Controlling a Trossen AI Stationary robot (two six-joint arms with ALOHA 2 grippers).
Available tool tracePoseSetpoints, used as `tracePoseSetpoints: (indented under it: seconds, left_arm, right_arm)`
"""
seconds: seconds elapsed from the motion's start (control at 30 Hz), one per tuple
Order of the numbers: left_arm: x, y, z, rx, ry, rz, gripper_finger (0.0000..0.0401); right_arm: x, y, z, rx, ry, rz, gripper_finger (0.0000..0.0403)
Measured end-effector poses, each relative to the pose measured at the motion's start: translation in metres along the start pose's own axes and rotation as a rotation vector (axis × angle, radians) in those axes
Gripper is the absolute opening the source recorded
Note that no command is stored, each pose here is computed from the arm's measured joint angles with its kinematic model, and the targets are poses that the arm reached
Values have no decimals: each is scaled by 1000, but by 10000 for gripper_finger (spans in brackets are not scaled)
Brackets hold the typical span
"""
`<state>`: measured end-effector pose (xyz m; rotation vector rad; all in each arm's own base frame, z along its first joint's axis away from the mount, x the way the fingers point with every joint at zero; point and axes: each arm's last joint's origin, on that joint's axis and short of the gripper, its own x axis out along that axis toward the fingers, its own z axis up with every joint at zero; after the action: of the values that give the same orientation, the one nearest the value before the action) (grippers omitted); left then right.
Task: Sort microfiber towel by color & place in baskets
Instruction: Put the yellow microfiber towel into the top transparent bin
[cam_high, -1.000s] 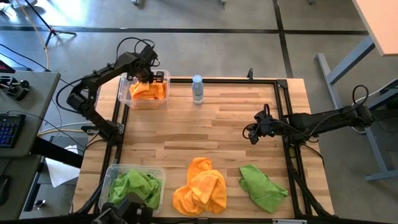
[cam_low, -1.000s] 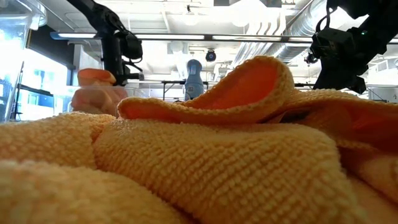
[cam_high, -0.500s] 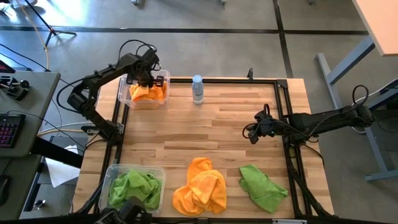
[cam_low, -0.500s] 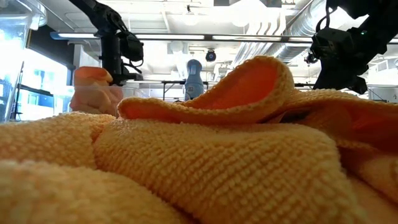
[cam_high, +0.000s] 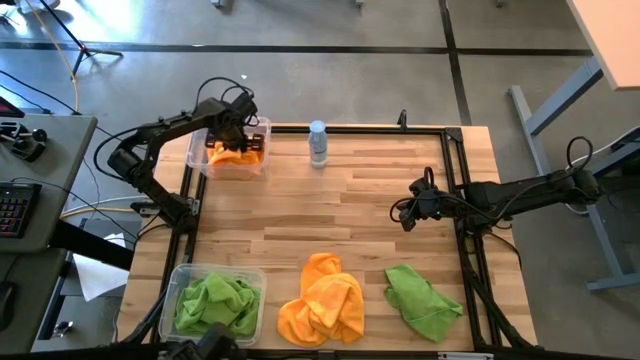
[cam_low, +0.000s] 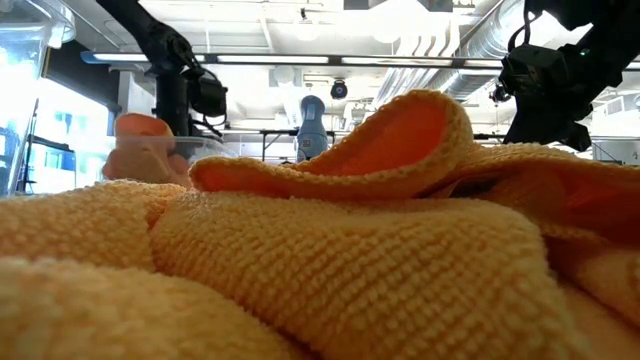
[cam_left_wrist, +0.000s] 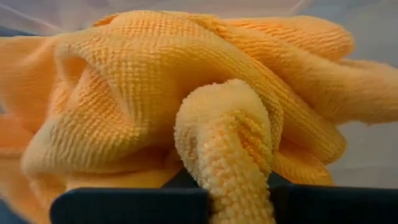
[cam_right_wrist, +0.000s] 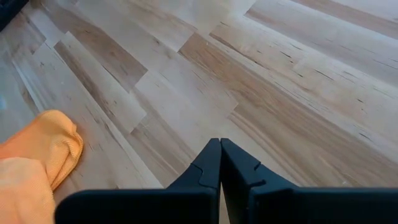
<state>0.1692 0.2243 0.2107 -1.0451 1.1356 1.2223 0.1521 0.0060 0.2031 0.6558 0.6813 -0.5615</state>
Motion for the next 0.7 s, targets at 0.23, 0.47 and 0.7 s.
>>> tracePoseSetpoints:
  seconds: [0.23,0.47,0.7]
  left_arm:
    - [8,-1,-1,8,-28,-19,1]
    - [9,-2,1,1,-51,-30,33]
    - [9,-2,1,0,-54,-31,101]
  right_arm:
    - [0,0,0,0,0,0,0]
    - [0,0,0,-1,0,0,0]
    - [0,0,0,-3,0,1,0]
